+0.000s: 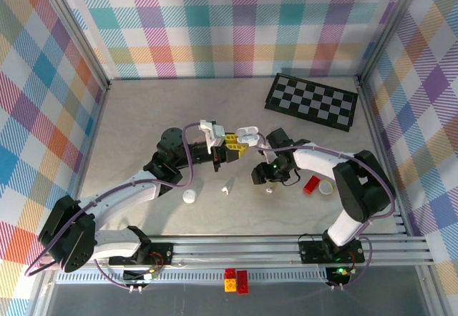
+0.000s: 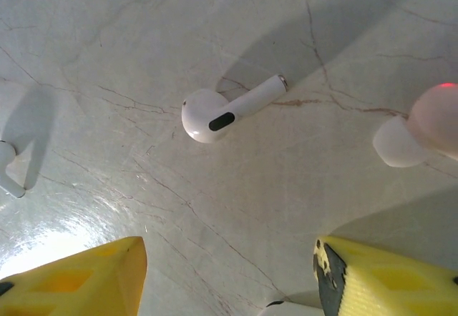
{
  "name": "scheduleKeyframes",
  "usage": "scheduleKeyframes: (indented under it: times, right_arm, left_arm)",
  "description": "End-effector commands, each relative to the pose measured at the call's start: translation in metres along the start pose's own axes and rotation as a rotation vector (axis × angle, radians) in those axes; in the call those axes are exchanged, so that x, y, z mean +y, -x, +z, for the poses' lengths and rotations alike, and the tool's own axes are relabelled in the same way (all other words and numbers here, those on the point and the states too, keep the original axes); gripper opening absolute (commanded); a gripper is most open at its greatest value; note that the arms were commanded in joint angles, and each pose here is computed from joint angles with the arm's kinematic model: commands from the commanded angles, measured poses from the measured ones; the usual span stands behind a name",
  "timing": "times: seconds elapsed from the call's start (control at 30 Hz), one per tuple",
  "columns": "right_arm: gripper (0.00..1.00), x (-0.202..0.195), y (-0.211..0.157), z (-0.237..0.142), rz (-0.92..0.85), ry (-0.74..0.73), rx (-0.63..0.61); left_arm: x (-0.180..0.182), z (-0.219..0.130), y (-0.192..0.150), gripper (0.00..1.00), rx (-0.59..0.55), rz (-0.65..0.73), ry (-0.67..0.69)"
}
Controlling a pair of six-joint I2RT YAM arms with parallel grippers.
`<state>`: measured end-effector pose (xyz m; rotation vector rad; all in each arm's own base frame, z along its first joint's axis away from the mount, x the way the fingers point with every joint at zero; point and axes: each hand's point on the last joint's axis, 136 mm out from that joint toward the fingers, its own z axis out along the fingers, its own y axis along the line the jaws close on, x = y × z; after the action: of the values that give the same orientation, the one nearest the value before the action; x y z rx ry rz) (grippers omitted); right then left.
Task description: Insert the wireless bluetooth earbuds into the charging case
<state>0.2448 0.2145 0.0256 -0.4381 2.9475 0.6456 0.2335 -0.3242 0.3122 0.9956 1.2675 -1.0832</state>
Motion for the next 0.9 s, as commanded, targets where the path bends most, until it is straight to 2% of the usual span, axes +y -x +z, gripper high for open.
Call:
scheduleKeyframes:
  times: [0.0,0.4,0.67,0.87]
  right_arm:
    - [0.63,0.0,-0.02,0.002,0.025,-0.008,0.038]
    - [0.59,0.004,-0.053,-0.006,0.081,-0.012,0.082]
    - [0.49,0.006,-0.039,-0.016,0.043,-0.045,0.05]
    - [0.42,0.0,-0.027,-0.016,0.036,-0.067,0.073]
  left_arm:
    - [0.008,-0.008,0.012,0.0,-0.055,0.011,0.056]
    - [0.023,-0.024,0.012,0.0,-0.058,0.007,0.118]
    - [0.02,-0.025,0.005,0.0,-0.021,0.022,0.098]
    - [0.015,-0.027,0.003,0.0,-0.012,0.032,0.08]
